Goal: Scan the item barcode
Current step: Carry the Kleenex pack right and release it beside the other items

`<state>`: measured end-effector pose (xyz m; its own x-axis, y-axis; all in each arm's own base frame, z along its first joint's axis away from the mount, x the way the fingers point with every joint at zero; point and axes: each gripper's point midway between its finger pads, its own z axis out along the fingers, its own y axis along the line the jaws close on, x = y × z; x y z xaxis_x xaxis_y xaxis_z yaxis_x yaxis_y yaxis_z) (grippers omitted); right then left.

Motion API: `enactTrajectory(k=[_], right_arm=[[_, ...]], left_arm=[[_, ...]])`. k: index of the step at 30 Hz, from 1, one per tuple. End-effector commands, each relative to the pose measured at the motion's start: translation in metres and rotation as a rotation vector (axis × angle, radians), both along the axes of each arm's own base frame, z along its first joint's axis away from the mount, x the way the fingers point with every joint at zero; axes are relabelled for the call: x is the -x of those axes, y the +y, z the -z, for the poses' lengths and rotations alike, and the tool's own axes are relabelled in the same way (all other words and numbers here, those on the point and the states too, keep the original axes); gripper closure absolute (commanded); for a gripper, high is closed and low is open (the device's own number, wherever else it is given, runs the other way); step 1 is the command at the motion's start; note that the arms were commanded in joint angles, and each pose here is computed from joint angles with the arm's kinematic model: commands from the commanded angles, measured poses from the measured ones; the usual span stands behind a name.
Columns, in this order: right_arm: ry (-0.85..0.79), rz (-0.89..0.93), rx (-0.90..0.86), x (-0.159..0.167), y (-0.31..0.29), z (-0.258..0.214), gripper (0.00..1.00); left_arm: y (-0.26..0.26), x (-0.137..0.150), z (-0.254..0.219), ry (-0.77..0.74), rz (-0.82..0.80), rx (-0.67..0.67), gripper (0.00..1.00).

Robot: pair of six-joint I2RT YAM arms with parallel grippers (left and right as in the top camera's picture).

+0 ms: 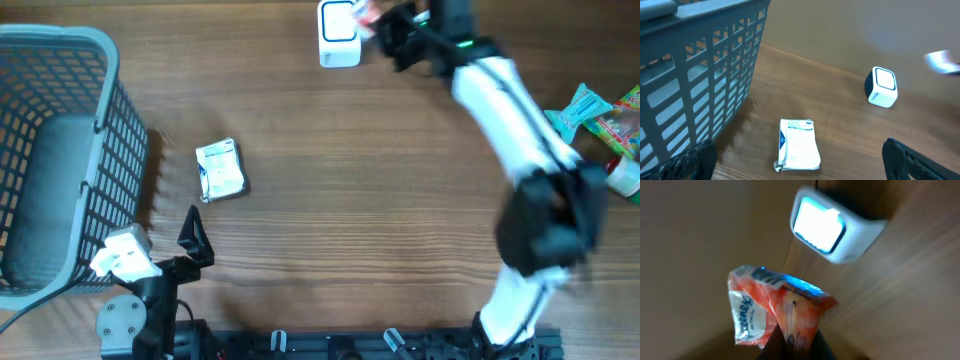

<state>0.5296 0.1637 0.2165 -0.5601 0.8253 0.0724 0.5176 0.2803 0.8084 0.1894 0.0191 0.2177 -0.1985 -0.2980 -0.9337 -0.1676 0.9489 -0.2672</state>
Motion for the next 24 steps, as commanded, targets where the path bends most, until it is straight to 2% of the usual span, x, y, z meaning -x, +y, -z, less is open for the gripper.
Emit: enactTrajectory(k=[1,4,6,11,14,16,17,18,21,24], right_arm=[[0.010,0.371,0.410,0.044,-0.141,-0.047,0.96],[0.251,0.638,0.645,0.109,-0.257,-0.034,0.95],[0.369,0.716,0.740,0.133,-0.320,-0.012,0.95],[0.582,0.702,0.807,0.144,-0.410,0.085,0.95],[0.699,0.672,0.749,0.148,-0.424,0.147,0.95],[0.720,0.668,0.750,0.148,-0.428,0.161,0.95],[0.704,0.667,0.757,0.145,-0.429,0.158,0.63],[0.653,0.620,0.779,0.134,-0.432,0.144,0.00],[0.384,0.301,0.797,0.085,-0.407,0.078,0.00],[0.124,0.115,0.544,0.061,-0.326,0.015,0.00]], left_arm=[[-0.001,0.000,0.000,-0.006,0.008,0.005,0.00],[-0.001,0.000,0.000,-0.006,0.008,0.005,0.00],[-0.001,0.000,0.000,-0.007,0.007,0.005,0.00],[-0.001,0.000,0.000,-0.006,0.008,0.005,0.00],[-0.001,0.000,0.000,-0.007,0.007,0.005,0.00],[-0.001,0.000,0.000,-0.007,0.007,0.005,0.00],[-0.001,0.000,0.000,-0.006,0.008,0.005,0.00],[-0.001,0.000,0.000,-0.006,0.008,0.005,0.00],[-0.001,0.000,0.000,-0.006,0.008,0.005,0.00],[-0.001,0.000,0.000,-0.007,0.007,0.005,0.00]])
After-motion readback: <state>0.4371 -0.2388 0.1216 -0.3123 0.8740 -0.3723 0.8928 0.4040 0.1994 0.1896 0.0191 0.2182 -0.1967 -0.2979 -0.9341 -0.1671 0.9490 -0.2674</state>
